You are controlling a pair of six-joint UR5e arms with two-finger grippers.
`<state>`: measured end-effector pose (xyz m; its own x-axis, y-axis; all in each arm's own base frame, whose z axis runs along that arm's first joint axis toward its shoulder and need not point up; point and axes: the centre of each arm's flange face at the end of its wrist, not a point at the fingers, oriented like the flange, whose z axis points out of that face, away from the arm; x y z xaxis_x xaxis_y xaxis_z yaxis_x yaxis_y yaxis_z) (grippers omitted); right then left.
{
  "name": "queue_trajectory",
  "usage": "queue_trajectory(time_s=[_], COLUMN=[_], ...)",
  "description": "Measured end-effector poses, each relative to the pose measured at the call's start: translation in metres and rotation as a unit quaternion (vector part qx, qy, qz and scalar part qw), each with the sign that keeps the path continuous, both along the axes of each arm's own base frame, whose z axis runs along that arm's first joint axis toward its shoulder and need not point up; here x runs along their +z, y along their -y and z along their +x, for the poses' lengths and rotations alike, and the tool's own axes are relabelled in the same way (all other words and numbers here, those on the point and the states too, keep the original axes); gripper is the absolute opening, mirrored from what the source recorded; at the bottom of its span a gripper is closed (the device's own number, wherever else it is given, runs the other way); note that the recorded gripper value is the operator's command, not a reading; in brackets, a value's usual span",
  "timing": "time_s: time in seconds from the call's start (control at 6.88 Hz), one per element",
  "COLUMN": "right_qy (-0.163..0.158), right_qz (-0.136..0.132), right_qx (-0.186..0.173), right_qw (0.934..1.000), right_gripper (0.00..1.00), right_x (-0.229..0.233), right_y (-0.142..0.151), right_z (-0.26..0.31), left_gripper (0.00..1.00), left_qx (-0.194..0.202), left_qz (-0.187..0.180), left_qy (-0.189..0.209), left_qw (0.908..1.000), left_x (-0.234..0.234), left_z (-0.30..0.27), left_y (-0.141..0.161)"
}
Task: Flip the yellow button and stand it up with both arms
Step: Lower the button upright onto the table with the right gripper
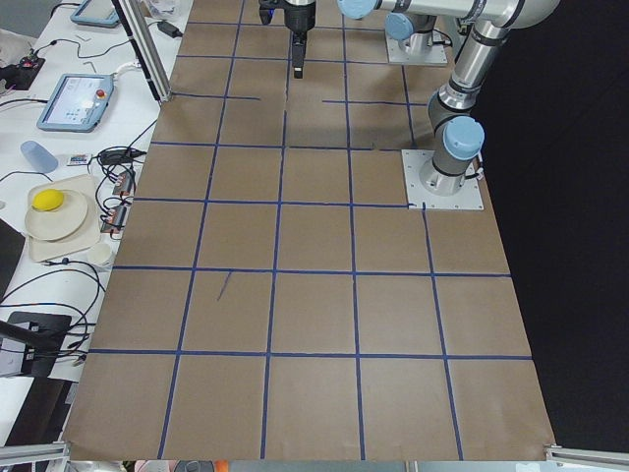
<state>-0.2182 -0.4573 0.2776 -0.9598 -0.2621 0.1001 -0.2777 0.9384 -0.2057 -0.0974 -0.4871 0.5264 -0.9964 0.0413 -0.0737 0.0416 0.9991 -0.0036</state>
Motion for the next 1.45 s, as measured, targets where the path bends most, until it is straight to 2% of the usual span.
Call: queue_trajectory(time_s=[0.29, 0.58, 0.87, 1.16, 1.31, 1.45], right_qy=[-0.014, -0.010, -0.003, 0.001, 0.005, 0.007], right_qz=[-0.034, -0.043, -0.035, -0.028, -0.024, -0.023], right_qx=[0.020, 0.028, 0.010, -0.002, -0.004, -0.005], right_qw=[0.9991, 0.9986, 0.9993, 0.9996, 0.9997, 0.9997], right_gripper=[0.23, 0.31, 0.47, 0.69, 0.88, 0.99], right_x=[-0.018, -0.028, -0.037, -0.044, -0.047, -0.048], right_y=[-0.006, -0.011, -0.024, -0.036, -0.039, -0.041], right_z=[0.007, 0.013, -0.001, -0.017, -0.016, -0.015], left_gripper=[1.00, 1.00, 1.00, 1.00, 1.00, 1.00], left_qx=[0.001, 0.003, 0.004, 0.005, 0.006, 0.006], left_qz=[0.005, 0.002, 0.002, -0.001, -0.002, -0.001], left_qy=[0.000, -0.001, -0.002, -0.002, -0.002, -0.002], left_qw=[1.0000, 1.0000, 1.0000, 1.0000, 1.0000, 1.0000], left_x=[-0.009, -0.009, -0.010, -0.010, -0.011, -0.011], left_z=[0.001, 0.004, 0.006, 0.007, 0.007, 0.006], left_y=[0.002, 0.004, 0.005, 0.007, 0.009, 0.009])
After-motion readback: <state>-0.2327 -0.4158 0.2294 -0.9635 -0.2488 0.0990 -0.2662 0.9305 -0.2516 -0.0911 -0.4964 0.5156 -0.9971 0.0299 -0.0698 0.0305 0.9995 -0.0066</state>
